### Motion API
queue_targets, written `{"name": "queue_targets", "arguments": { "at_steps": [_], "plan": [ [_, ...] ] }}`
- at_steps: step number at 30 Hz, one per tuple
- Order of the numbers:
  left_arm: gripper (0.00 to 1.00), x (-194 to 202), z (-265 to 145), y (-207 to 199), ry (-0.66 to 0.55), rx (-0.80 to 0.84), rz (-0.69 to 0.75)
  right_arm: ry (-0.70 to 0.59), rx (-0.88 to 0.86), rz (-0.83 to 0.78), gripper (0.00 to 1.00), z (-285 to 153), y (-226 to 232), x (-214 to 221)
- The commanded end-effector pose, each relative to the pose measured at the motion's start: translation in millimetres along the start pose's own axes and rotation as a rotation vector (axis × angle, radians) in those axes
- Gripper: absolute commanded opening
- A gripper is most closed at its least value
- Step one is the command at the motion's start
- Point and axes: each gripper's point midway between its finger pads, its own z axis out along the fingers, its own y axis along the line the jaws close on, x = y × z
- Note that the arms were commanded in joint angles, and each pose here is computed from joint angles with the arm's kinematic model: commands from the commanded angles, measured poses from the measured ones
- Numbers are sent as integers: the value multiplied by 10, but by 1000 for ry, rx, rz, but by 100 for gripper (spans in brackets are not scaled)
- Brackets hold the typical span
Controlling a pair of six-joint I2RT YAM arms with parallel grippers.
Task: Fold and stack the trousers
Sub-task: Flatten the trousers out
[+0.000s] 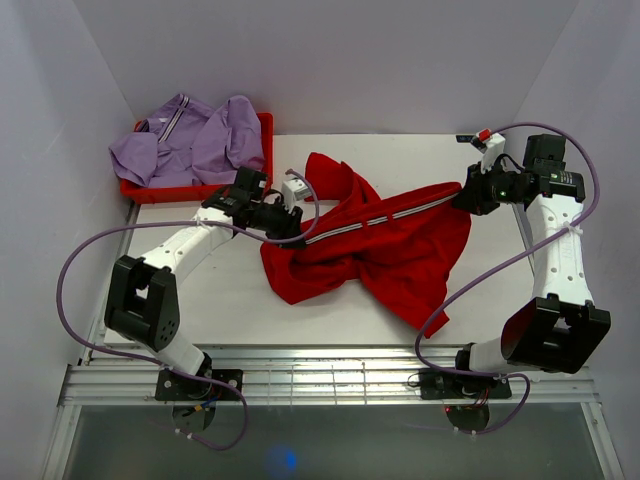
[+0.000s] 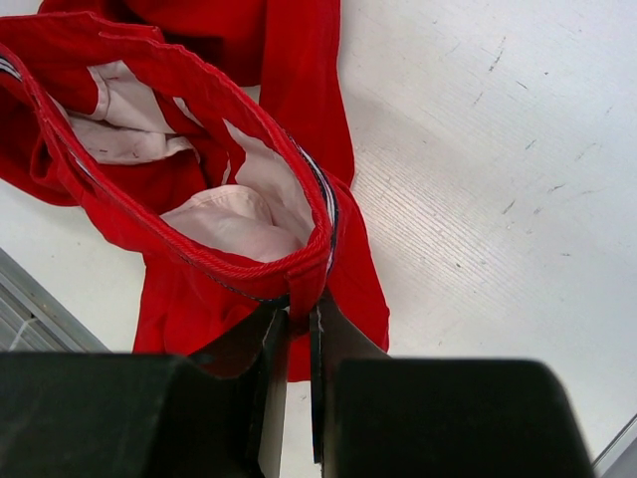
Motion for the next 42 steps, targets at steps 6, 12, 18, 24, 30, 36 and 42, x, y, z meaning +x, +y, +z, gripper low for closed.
{"name": "queue_targets", "arguments": {
  "at_steps": [6, 12, 18, 24, 30, 36, 42],
  "plan": [
    [0, -186, -252, 90, -33, -94, -15, -66, 10, -49, 8, -209, 111, -201],
    [0, -1070, -1349, -12, -376, -329, 72, 8, 88, -93, 8, -439, 177, 276],
    [0, -1531, -2078, -178, -603, -548, 185, -37, 129, -139, 8, -623, 321, 186],
    [0, -1385, -1835, -215, -508, -440, 199, -49, 101, -92, 8, -521, 273, 173],
    [0, -952, -1237, 146, -355, -372, 124, -2, 99, -34, 8, -190, 81, 529],
    [0, -2300, -1086, 1085, -488, -490, 188, -42, 196, 25, 8, 344, -918, -352],
    [0, -4105, -1486, 1348, -1013, -538, 431, -458, 555, -181, 8, -508, -1591, -2536]
  ]
}}
